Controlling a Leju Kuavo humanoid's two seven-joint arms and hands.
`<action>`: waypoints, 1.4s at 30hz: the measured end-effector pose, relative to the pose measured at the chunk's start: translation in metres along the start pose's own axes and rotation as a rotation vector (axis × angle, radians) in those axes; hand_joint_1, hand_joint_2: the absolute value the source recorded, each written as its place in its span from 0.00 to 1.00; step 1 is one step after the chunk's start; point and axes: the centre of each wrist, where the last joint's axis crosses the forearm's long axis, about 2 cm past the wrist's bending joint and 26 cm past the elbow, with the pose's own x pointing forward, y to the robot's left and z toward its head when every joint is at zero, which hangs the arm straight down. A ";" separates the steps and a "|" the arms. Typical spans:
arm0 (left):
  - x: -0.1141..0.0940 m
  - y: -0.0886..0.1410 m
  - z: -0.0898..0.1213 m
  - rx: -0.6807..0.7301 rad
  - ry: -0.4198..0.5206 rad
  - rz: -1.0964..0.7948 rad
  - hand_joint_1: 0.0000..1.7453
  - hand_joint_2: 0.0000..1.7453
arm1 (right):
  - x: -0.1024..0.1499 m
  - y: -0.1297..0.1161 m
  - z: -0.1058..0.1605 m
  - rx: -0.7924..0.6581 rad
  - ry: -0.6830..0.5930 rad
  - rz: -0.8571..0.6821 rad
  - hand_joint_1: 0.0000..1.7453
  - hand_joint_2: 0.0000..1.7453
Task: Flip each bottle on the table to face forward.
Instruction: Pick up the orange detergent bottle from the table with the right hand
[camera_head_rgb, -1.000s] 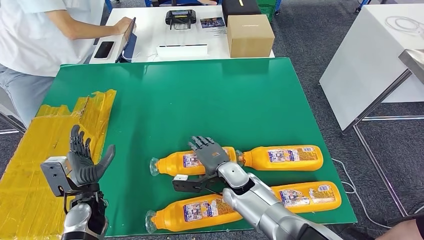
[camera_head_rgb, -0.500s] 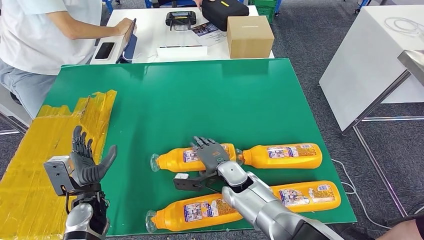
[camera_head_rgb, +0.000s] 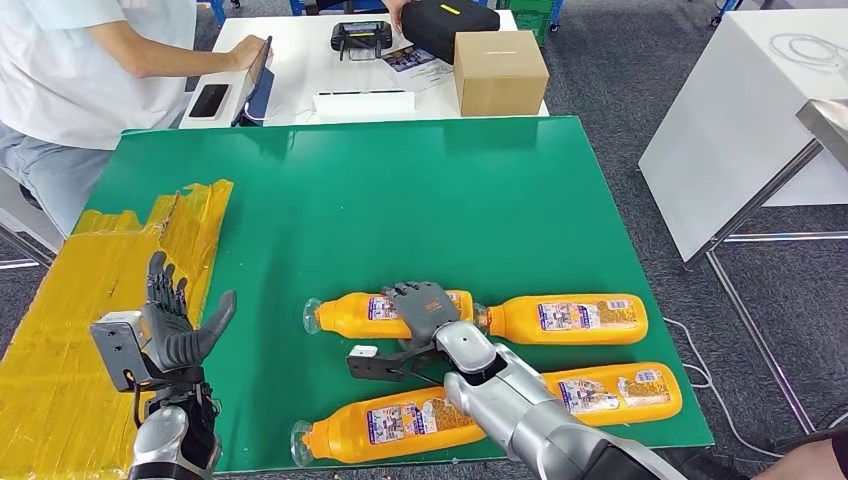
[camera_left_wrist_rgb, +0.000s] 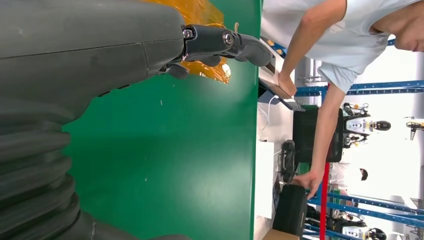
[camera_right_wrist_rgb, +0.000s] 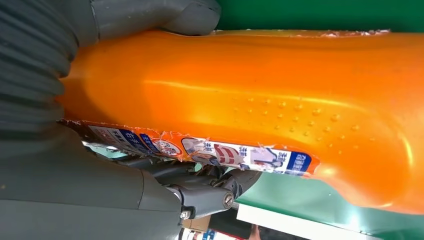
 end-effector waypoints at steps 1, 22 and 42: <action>0.000 0.000 0.000 -0.001 0.000 -0.001 0.00 1.00 | 0.000 0.000 0.000 -0.009 0.000 -0.006 1.00 1.00; 0.013 -0.032 0.004 -0.163 -0.030 -0.016 0.00 1.00 | 0.009 -0.020 0.032 -0.671 -0.032 -0.509 1.00 1.00; 0.033 -0.086 0.011 -0.586 -0.062 0.200 0.00 1.00 | 0.007 -0.020 0.046 -0.591 -0.269 -0.938 1.00 1.00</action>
